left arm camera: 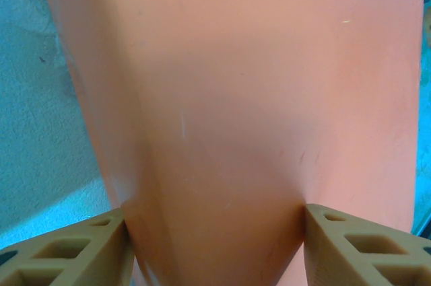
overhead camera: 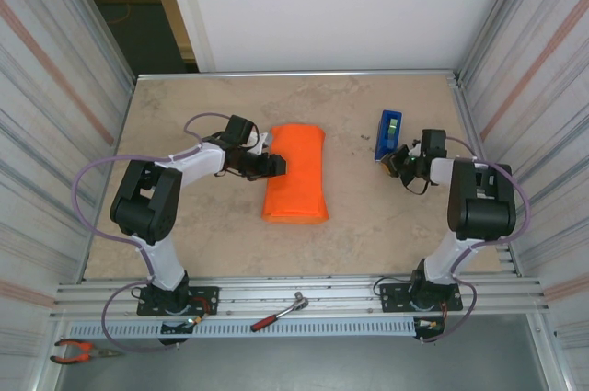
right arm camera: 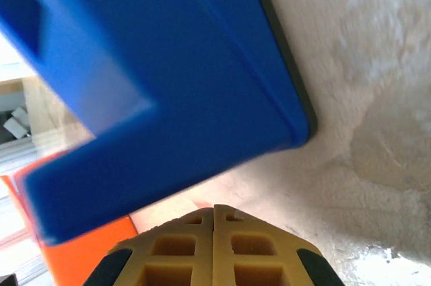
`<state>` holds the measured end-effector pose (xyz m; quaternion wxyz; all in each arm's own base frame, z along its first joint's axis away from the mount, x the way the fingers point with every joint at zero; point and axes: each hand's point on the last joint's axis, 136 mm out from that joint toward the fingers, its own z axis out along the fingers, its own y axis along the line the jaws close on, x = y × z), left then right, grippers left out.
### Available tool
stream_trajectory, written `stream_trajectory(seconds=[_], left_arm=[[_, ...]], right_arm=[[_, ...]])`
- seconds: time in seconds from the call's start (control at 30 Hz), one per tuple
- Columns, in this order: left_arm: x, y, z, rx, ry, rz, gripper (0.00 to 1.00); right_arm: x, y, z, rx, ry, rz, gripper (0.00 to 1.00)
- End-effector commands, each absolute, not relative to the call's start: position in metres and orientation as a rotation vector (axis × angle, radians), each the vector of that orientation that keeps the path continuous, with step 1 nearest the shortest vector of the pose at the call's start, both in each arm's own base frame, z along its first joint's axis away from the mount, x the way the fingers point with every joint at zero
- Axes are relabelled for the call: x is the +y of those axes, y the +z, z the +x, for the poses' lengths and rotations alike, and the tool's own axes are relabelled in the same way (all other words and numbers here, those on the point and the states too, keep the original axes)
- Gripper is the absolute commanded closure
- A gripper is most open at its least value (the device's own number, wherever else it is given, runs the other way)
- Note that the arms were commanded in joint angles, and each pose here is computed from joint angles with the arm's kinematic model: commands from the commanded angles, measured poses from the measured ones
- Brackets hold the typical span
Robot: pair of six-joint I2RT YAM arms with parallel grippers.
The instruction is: Wrap the gift box in paper
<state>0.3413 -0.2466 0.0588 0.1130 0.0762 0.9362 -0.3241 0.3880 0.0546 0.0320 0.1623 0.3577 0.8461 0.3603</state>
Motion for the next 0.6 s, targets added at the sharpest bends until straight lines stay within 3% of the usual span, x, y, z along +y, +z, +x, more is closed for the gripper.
stream_trajectory(seconds=[0.0, 0.3, 0.57], left_arm=[[-0.208, -0.022, 0.286, 3.08, -0.624, 0.159, 0.39], [-0.208, -0.022, 0.286, 3.077, -0.622, 0.166, 0.39], [-0.208, -0.023, 0.285, 3.08, -0.622, 0.166, 0.39]], right_arm=[[0.062, 0.028, 0.381, 2.43, 1.053, 1.067, 1.0], [0.097, 0.089, 0.384, 2.441, 1.088, 0.803, 1.0], [0.183, 0.116, 0.381, 2.557, 1.188, 0.458, 1.0]])
